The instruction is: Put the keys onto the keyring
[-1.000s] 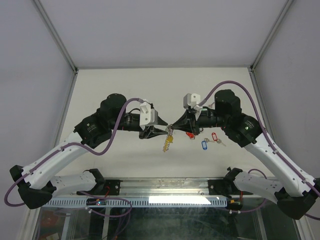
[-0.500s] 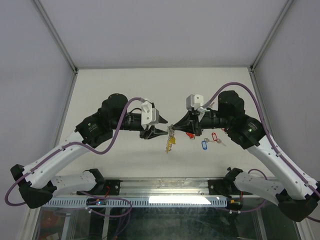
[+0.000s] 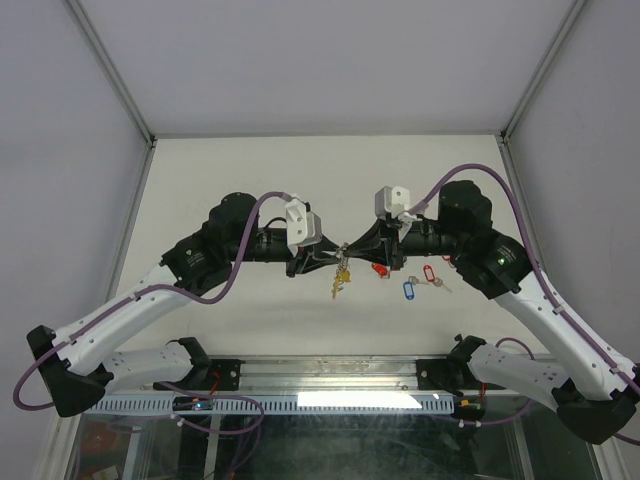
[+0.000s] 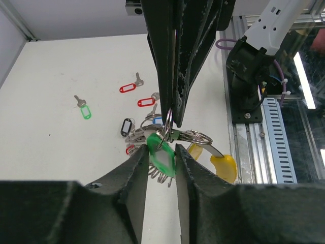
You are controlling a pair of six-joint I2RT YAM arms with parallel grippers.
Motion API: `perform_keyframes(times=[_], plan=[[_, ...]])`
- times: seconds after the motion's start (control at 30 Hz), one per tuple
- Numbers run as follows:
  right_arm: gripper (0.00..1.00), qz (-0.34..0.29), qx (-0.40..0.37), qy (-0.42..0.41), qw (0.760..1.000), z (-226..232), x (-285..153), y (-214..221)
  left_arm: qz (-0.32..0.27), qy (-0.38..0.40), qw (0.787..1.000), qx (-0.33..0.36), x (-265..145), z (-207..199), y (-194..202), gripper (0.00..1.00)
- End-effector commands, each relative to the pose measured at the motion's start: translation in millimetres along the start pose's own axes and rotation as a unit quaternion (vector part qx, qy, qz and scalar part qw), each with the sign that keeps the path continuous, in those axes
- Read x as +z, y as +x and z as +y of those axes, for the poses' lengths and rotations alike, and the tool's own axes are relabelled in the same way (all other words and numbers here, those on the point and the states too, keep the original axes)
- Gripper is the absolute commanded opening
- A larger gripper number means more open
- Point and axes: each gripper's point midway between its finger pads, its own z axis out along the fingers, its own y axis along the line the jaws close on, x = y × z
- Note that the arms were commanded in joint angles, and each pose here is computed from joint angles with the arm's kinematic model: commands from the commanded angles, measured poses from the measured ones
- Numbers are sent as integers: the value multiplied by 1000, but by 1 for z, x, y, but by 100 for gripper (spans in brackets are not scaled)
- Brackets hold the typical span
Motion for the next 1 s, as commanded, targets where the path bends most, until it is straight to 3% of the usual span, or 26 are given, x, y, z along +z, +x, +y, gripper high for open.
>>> perform_keyframes(times=[0.0,0.23,0.97], plan=[[0,-48,-39,3,998,3,-7,-35,-45,-3,999,7,-2,-1,-21,20],[0,-50,-43,15,998,1,-10,-37,-44,-12,999,9,-3,2,-20,0],[0,-113,-11,84,990,-15,-16,-55,-35,-36,999,15,-4,10,-17,0]])
